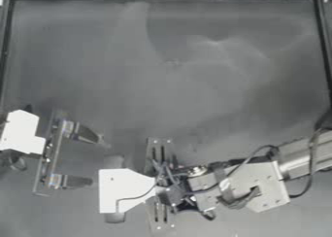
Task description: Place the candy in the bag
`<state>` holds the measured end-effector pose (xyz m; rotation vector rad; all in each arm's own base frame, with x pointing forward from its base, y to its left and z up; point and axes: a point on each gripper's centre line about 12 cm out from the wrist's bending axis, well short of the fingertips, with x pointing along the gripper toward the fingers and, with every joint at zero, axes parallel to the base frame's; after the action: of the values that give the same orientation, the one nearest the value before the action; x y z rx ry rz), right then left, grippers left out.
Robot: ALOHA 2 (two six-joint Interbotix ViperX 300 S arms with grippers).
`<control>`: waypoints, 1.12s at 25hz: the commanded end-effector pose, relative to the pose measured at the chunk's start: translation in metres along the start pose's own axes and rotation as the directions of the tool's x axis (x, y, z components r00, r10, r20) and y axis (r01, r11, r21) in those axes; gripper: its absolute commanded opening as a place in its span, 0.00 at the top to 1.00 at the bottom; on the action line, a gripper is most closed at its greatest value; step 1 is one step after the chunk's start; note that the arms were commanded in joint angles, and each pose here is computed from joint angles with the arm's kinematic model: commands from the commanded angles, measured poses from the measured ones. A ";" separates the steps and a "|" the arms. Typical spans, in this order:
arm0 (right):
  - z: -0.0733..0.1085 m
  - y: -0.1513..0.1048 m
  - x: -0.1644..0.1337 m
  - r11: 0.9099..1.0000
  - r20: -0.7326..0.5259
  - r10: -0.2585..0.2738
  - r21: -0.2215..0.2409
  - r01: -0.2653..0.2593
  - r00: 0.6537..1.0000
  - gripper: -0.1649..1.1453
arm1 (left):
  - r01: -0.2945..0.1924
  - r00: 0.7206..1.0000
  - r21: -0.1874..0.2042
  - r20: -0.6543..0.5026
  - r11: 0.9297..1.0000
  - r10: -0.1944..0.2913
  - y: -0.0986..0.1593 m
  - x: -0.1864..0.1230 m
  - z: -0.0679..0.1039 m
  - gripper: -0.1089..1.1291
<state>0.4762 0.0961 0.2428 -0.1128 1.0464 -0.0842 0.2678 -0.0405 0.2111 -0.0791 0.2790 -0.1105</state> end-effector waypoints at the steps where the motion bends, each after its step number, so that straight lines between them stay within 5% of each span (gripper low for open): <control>1: 0.009 -0.005 -0.025 1.000 0.071 0.010 0.009 -0.010 0.997 0.84 | 0.010 0.999 -0.006 0.032 1.000 -0.010 -0.004 0.007 0.006 0.10; 28: 0.008 -0.008 -0.027 1.000 0.079 -0.010 0.008 0.010 0.997 0.84 | 0.003 0.999 -0.059 0.048 0.998 0.000 -0.015 0.041 -0.008 0.10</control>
<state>0.4739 0.0931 0.2392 -0.1275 1.0371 -0.0980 0.2995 -0.0595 0.1835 -0.1337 0.2719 -0.1000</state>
